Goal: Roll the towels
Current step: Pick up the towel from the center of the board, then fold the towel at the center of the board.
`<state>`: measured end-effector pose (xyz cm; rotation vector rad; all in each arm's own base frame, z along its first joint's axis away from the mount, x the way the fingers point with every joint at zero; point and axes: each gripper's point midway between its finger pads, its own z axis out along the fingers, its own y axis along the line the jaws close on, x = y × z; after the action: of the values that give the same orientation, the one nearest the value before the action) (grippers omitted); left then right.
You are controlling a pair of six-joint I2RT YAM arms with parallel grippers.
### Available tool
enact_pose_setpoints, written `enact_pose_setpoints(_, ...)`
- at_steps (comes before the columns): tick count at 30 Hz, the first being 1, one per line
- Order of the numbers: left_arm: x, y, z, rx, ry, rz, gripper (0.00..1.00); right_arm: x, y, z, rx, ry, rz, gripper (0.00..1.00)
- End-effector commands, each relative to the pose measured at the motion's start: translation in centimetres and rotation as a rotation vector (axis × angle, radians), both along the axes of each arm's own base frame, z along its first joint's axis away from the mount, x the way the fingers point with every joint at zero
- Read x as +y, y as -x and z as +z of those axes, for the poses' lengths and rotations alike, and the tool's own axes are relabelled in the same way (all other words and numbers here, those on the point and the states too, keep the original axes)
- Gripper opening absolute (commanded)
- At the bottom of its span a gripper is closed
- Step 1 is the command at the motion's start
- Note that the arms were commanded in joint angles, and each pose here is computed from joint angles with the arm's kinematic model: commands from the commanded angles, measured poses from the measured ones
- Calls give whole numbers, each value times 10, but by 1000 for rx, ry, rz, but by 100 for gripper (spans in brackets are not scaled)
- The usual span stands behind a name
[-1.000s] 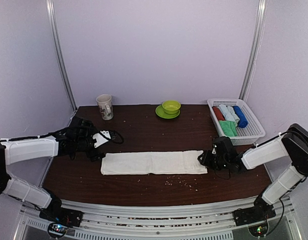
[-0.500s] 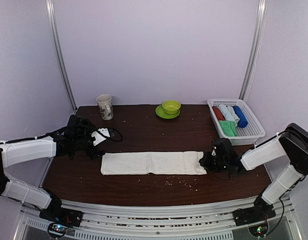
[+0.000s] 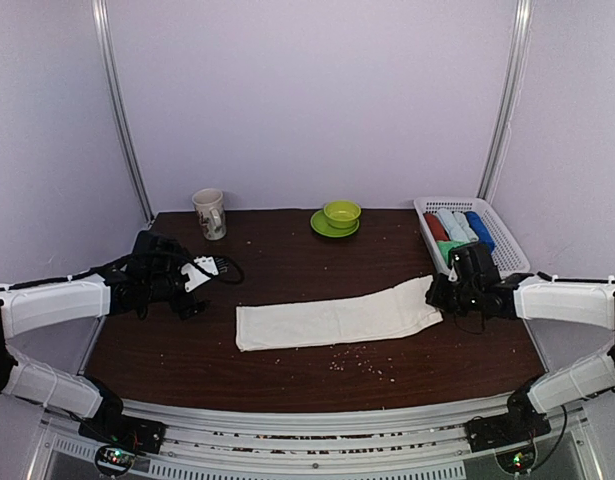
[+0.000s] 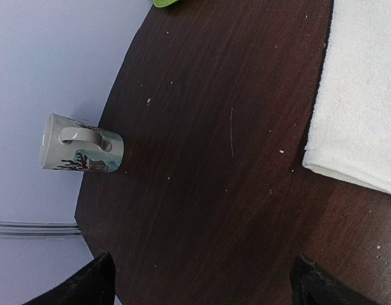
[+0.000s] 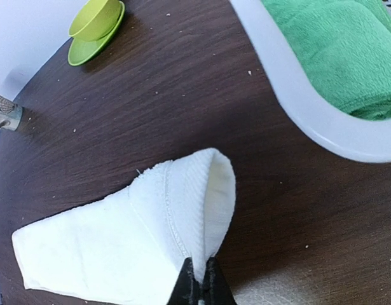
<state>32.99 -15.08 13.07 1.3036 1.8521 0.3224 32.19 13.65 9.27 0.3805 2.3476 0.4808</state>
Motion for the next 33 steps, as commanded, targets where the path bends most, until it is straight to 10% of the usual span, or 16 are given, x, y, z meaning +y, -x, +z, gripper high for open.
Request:
enact_pose_setpoints(1,2,-5,12,-48,22,16,98,12,-2,24,1,15,94,0)
enact_pose_setpoints(20,8,-7,3,-27,4,33,98,278,10,33,11,-83,564,0)
enact_pose_setpoints(33,13,-6,3,-28,14,41,98,353,9,10,30,-94,639,0)
